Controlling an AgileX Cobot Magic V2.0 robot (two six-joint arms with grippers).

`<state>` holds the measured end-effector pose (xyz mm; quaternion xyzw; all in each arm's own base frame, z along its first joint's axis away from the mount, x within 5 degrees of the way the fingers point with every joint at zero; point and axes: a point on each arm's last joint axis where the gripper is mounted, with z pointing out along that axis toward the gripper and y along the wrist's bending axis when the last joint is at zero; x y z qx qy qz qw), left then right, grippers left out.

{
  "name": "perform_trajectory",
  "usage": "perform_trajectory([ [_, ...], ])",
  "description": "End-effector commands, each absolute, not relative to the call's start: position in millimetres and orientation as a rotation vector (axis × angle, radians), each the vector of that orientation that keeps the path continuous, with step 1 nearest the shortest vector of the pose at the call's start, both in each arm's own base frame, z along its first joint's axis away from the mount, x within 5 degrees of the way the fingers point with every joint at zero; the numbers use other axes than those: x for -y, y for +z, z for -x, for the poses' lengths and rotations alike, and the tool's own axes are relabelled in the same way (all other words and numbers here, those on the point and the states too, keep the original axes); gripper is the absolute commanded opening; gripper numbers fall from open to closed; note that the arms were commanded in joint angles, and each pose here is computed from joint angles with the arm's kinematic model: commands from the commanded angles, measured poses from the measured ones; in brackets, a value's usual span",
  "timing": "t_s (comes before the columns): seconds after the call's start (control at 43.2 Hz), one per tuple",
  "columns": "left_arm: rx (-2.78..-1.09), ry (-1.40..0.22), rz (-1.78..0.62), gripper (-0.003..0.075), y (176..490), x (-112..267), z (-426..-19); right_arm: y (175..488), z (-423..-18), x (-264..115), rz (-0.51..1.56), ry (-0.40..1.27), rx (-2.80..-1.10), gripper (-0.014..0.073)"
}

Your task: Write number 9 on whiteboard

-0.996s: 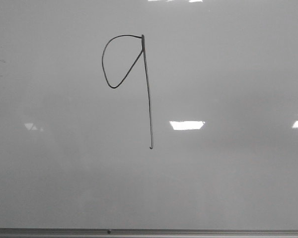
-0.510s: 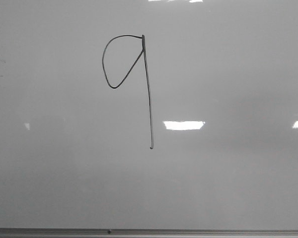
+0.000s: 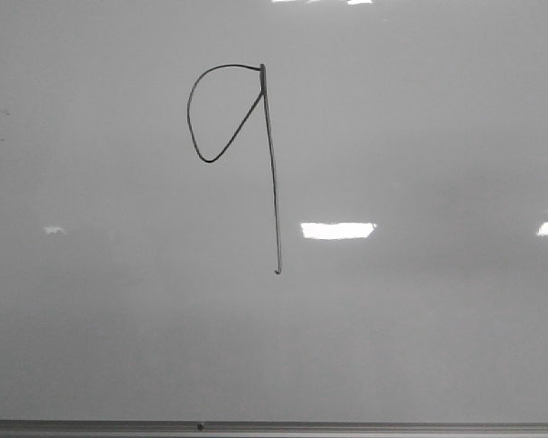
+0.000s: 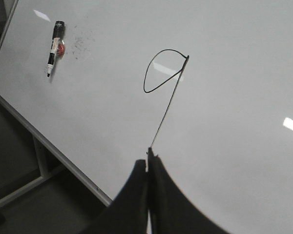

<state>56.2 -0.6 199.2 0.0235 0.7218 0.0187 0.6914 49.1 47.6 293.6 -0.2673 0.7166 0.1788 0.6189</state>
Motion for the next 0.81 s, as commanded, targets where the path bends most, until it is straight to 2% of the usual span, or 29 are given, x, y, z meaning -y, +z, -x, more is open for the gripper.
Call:
perform_trajectory([
  [0.0,-1.507,0.026,-0.034,-0.0019,208.1,0.5,-54.8,306.2,-51.5,-45.4,0.549,0.407,-1.597,-0.0059],
  [0.788,-1.507,0.026,-0.034,-0.0019,208.1,0.5,-54.8,305.6,-51.9,-44.7,0.56,0.384,-1.598,-0.0059],
])
